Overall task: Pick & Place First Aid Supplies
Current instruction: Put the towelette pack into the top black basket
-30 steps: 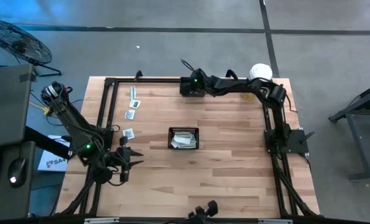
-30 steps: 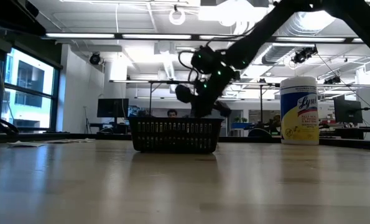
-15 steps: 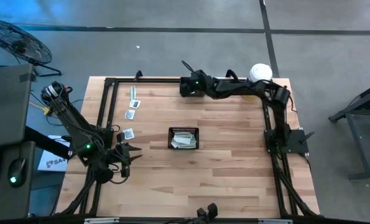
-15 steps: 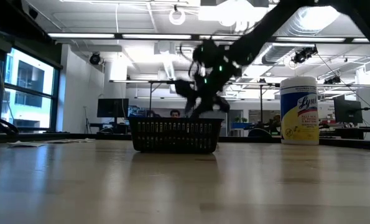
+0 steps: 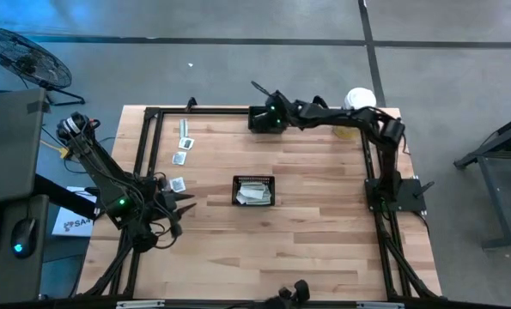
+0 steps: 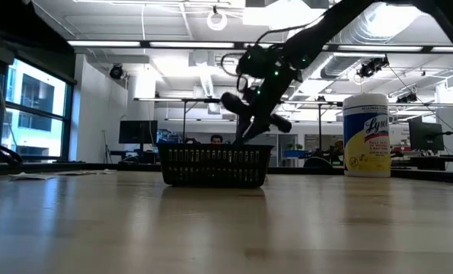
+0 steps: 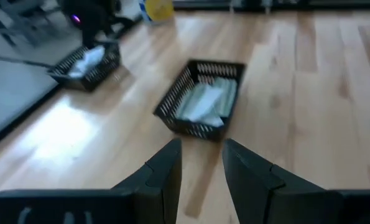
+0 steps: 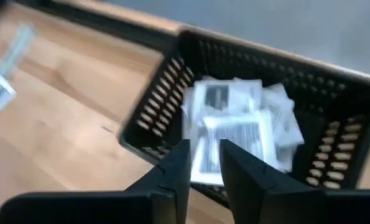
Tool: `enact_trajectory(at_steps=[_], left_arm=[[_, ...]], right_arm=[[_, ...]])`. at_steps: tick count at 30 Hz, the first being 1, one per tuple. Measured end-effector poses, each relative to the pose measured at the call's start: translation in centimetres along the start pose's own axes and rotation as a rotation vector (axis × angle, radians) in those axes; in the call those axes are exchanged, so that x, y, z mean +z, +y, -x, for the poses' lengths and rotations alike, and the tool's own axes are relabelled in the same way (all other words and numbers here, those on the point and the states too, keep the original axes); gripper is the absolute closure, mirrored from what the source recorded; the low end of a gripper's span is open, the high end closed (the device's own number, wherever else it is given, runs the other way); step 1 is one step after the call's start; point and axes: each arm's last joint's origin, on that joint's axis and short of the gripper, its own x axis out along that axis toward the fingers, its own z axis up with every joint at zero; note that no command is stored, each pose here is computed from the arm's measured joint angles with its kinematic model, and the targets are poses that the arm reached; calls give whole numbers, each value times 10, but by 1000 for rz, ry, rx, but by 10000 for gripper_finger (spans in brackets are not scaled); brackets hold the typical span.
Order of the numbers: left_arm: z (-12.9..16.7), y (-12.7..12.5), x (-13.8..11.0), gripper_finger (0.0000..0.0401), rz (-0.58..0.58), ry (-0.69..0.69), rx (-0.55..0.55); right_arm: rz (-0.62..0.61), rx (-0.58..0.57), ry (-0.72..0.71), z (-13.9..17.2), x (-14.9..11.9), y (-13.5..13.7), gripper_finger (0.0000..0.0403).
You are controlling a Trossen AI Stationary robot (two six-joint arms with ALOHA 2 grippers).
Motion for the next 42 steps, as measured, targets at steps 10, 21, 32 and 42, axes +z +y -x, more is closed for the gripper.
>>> enact_trajectory(at_steps=[10,21,32,42], left_arm=[[0,2,1,288,-9,-46,37],[0,2,0,288,-41,-29,29],[0,2,0,288,-46,-28,30],[0,2,0,288,-47,-17,23]], right_arm=[[-18,-125,189,-27,27,3,331],[-111,-149,232,-68,19,-18,331],[-63,-46,94,-23,43,9,331],[150,53,17,45,-5,103,332]])
